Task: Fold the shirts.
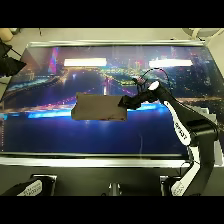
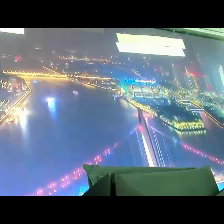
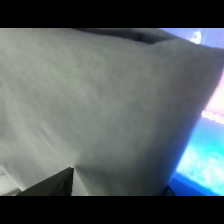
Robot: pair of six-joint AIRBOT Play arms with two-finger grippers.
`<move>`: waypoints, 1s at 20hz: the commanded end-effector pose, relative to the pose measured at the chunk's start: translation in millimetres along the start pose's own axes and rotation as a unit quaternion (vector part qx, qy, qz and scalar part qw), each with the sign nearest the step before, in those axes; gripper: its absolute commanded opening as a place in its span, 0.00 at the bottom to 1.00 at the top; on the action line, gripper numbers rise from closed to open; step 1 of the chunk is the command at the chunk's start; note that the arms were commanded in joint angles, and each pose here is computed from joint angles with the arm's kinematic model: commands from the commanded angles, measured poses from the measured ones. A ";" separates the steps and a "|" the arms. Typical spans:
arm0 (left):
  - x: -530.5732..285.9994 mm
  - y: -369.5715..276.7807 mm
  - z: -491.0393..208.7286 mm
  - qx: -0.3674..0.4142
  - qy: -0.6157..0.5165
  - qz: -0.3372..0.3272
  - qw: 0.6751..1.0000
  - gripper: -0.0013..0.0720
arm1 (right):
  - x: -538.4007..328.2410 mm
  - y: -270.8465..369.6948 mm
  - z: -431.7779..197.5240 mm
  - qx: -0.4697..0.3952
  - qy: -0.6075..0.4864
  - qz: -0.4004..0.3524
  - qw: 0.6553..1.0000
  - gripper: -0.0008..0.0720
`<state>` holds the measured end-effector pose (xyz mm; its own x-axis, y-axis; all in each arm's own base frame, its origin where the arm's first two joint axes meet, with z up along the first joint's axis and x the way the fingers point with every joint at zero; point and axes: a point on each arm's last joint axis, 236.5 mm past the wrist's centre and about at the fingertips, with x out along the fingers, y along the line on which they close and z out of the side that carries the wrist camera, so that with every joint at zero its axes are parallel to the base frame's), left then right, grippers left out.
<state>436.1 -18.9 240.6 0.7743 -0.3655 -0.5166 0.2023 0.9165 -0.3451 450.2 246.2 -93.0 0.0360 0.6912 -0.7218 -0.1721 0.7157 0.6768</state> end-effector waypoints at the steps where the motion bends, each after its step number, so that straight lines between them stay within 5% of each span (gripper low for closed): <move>1: 0.0 -0.2 -0.3 0.000 0.000 0.000 1.000 0.06 | 0.0 13.2 -13.4 -0.036 0.028 0.030 0.999 0.35; 2: 0.0 -0.2 -0.3 0.000 0.000 0.000 1.000 0.06 | -3.3 15.0 -16.4 -0.042 0.034 0.035 0.998 0.05; 11: 0.0 -0.3 -0.8 0.000 0.002 0.000 1.000 0.06 | -168.6 5.4 27.4 -0.041 -0.102 0.029 0.994 0.06; 20: 0.0 -1.3 -3.4 0.000 0.007 -0.002 1.000 0.06 | -409.7 -94.7 -29.7 0.086 -0.286 -0.114 0.947 0.05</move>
<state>434.7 -20.0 239.5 0.7690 -0.3693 -0.5217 0.2048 0.9156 -0.3461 450.4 -44.4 113.0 0.5149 0.5307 -0.6732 -0.0505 0.8027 0.5942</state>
